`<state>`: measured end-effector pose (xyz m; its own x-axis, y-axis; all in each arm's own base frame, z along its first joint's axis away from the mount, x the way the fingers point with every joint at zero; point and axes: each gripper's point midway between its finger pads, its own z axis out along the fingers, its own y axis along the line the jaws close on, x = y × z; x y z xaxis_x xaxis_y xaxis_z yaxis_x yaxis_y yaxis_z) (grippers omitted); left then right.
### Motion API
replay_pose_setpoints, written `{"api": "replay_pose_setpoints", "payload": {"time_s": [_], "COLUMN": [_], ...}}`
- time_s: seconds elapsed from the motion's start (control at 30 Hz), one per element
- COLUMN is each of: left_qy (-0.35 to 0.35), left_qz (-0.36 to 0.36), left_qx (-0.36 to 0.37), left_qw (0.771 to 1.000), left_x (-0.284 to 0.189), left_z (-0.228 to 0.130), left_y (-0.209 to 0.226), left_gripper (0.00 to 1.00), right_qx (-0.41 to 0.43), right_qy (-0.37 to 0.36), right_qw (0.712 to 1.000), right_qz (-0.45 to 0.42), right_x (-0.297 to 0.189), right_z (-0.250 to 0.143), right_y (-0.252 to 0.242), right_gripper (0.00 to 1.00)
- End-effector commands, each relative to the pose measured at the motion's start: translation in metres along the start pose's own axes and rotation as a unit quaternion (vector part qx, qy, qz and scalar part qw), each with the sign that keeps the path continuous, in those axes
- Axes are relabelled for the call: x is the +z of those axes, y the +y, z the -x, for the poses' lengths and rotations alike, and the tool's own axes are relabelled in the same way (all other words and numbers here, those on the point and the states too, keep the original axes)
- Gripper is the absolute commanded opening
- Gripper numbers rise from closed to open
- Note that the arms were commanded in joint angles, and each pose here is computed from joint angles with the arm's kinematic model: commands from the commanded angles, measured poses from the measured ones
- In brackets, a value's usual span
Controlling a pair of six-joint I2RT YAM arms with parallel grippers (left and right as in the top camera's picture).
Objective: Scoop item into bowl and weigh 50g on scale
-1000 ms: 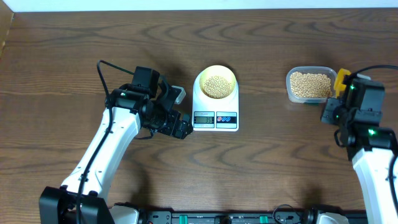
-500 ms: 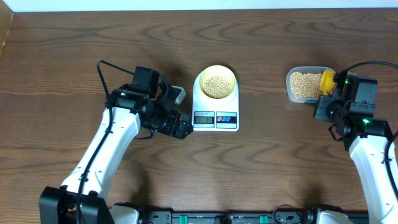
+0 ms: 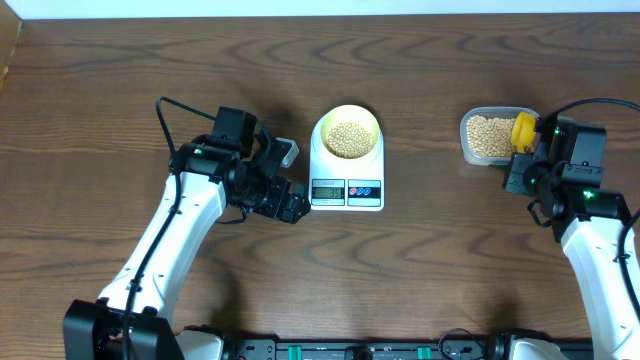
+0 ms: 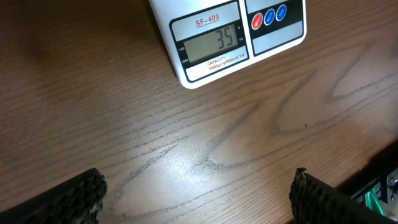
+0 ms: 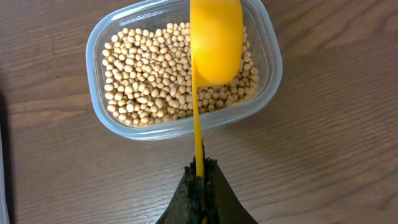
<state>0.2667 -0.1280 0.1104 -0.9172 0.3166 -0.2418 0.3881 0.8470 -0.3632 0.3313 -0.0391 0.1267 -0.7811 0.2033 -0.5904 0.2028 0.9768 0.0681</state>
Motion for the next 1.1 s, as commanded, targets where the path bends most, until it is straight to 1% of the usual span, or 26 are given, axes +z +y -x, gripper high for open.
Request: {"api": "replay_pose_setpoints", "payload": {"time_s": [0.0,0.07,0.13,0.17,0.23,0.3,0.4,0.47,0.5,0.57,0.7,0.77,0.87,0.97,1.07], "left_qy": [0.004,0.001,-0.028,-0.042,-0.048,-0.045,-0.034,-0.044,-0.05,-0.067,-0.098,-0.1,-0.103,-0.108,-0.119], "left_qz": [0.002,0.003,0.024,0.025,0.015,-0.015,-0.107,-0.136,-0.136,-0.121,-0.058,-0.015,0.022,0.024,0.023], "left_qx": [0.009,0.01,0.023,0.029,0.03,0.03,0.093,0.109,0.112,0.124,0.143,0.131,0.099,0.097,0.102], "left_qw": [1.0,1.0,0.999,0.998,0.998,0.998,0.989,0.984,0.983,0.983,0.983,0.986,0.99,0.989,0.987], "left_x": [0.001,0.001,0.0,0.0,0.0,0.0,-0.007,-0.016,-0.021,-0.035,-0.066,-0.078,-0.086,-0.084,-0.076], "left_z": [-0.002,-0.001,0.014,0.021,0.024,0.022,0.007,0.005,0.004,0.001,-0.013,-0.027,-0.046,-0.051,-0.042], "left_y": [0.001,0.001,0.009,0.009,0.005,-0.005,-0.039,-0.052,-0.055,-0.059,-0.057,-0.05,-0.042,-0.042,-0.038], "left_gripper": [0.97,0.97,0.97,0.97,0.97,0.97,0.98,0.98,0.98,0.98,0.98,0.98,0.98,0.98,0.98], "right_qx": [-0.005,-0.006,-0.009,-0.012,-0.017,-0.017,-0.017,-0.017,-0.017,-0.019,-0.032,-0.032,-0.032,-0.032,-0.031], "right_qy": [0.002,0.002,0.002,0.002,0.002,0.001,0.001,0.0,0.0,0.0,0.0,0.0,0.0,0.0,0.0], "right_qw": [1.0,1.0,1.0,1.0,1.0,1.0,1.0,1.0,1.0,1.0,0.999,1.0,1.0,1.0,1.0], "right_qz": [0.0,0.0,0.0,0.0,0.0,0.0,0.0,0.0,0.0,0.0,0.0,0.001,0.001,0.0,0.001], "right_x": [0.001,0.001,0.001,0.001,0.001,0.001,0.001,0.001,0.001,0.001,0.001,0.001,0.001,0.001,0.001], "right_z": [0.0,0.0,0.0,0.0,0.0,0.001,0.001,0.001,0.001,0.001,0.001,0.001,0.001,0.001,0.001], "right_y": [-0.001,-0.001,-0.001,-0.001,-0.001,-0.001,-0.001,-0.001,-0.001,-0.001,-0.001,-0.001,-0.001,-0.001,-0.001], "right_gripper": [0.01,0.01,0.01,0.01,0.01,0.01,0.01,0.01,0.01,0.01,0.01,0.01,0.01,0.01,0.01]}}
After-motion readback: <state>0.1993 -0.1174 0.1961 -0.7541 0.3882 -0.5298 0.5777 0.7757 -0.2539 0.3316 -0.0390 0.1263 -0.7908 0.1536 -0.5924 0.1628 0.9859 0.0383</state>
